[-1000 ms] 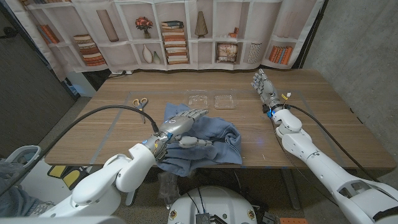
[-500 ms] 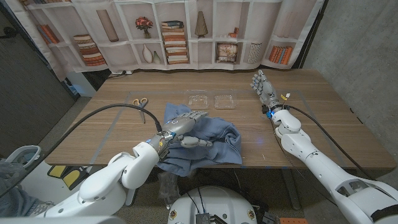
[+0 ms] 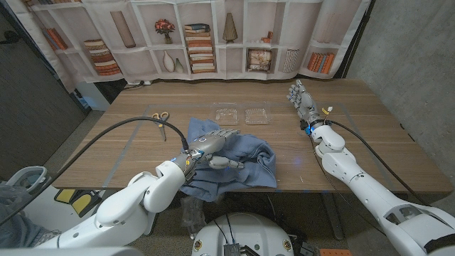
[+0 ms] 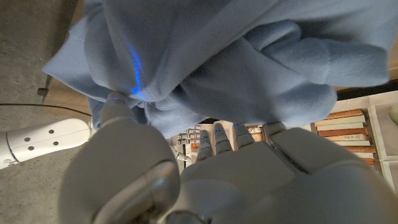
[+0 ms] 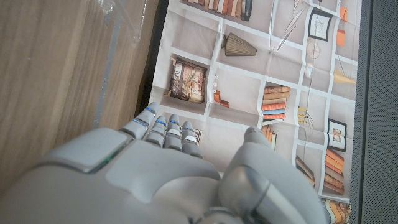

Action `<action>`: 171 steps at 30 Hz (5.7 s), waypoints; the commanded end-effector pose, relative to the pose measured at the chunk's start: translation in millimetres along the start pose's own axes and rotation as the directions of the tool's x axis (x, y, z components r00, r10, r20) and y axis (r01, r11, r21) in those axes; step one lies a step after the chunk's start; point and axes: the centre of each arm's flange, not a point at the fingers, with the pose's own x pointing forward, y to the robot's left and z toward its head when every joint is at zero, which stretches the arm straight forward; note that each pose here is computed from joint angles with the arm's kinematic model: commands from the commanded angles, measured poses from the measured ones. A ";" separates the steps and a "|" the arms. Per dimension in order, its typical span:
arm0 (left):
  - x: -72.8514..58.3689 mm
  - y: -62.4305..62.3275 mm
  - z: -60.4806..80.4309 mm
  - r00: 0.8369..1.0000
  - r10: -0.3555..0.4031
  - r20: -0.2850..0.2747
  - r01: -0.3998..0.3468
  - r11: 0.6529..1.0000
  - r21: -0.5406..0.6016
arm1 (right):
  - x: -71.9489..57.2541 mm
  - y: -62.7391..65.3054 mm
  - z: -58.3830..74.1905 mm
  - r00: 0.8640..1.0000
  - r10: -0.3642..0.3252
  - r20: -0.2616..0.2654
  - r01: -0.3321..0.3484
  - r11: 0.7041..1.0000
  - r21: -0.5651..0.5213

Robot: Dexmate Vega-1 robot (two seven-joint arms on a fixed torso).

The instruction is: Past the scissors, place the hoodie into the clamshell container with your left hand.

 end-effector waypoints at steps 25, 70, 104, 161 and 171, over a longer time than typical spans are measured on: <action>0.4 -20.1 17.2 0.996 -0.020 -0.082 0.023 0.999 0.029 | -1.3 -3.2 -3.4 1.000 0.013 -0.010 -0.013 1.000 0.017; 27.4 -58.9 18.2 0.978 -0.132 -0.159 0.130 0.991 -0.023 | -15.4 -12.2 -11.0 1.000 0.004 -0.028 -0.004 1.000 0.027; 36.6 -54.9 18.7 0.974 -0.070 -0.216 0.071 0.997 -0.003 | -16.8 -16.3 -12.8 1.000 -0.004 -0.019 0.005 0.999 0.047; 36.6 -51.2 2.8 0.942 0.126 -0.312 -0.206 0.948 -0.240 | -27.3 -16.1 -1.2 1.000 -0.002 0.008 0.002 0.999 0.036; 31.5 -38.8 3.4 0.947 0.137 -0.291 -0.221 0.934 -0.282 | -29.6 -16.6 6.4 1.000 0.006 0.031 -0.007 1.000 0.027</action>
